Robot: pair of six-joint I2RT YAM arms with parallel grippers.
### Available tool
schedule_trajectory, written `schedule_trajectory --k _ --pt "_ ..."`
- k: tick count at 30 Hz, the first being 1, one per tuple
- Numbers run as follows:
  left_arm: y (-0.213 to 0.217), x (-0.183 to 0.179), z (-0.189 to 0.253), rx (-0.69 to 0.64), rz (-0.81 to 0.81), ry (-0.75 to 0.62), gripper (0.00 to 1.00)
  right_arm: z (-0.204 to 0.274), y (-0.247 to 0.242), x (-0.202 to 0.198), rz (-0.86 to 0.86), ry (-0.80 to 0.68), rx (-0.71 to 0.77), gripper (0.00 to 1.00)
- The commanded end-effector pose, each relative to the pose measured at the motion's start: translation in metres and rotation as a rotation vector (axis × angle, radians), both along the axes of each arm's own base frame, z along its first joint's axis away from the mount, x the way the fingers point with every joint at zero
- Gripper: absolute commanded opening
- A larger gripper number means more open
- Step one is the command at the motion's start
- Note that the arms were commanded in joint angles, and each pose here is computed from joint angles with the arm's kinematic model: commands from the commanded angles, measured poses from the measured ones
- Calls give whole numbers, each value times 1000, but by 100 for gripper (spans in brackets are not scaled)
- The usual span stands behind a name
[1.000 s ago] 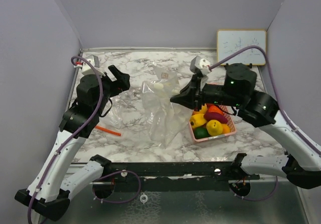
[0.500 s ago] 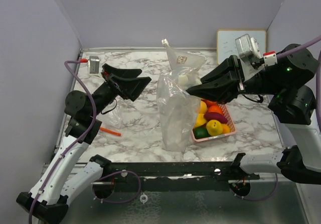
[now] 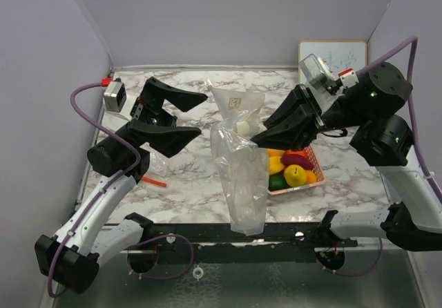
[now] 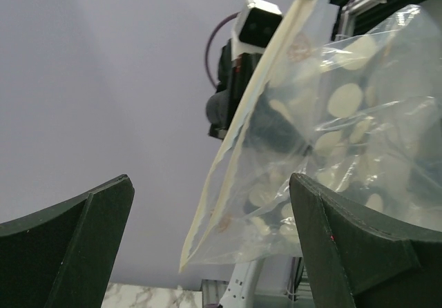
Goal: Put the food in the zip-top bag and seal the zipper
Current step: Pick up the zipper food storage bag at the center of the board.
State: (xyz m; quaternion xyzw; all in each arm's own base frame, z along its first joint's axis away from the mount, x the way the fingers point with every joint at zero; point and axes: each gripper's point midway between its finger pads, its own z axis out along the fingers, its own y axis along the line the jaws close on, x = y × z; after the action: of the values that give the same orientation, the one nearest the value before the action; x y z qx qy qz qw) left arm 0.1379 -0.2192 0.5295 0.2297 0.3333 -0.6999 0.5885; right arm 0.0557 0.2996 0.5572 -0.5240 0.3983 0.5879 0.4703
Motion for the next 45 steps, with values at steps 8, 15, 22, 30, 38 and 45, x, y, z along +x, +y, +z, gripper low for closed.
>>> schedule_trajectory --k 8,15,22,30,38,45 --pt "7 -44 12 -28 -173 -156 99 -4 13 -18 210 76 13 2" --pt "3 -45 9 1 -211 -136 99 -7 22 -14 238 88 27 2" --pt "-1 -44 2 35 -224 -110 94 -8 35 -7 269 90 26 2" --pt "-5 -47 1 65 -251 -125 70 -12 47 8 202 106 36 2" --pt "-22 -18 -32 220 -206 58 6 -3 50 49 -92 113 61 8" --pt "-29 35 -89 493 88 219 0 2 -10 143 -795 217 119 83"
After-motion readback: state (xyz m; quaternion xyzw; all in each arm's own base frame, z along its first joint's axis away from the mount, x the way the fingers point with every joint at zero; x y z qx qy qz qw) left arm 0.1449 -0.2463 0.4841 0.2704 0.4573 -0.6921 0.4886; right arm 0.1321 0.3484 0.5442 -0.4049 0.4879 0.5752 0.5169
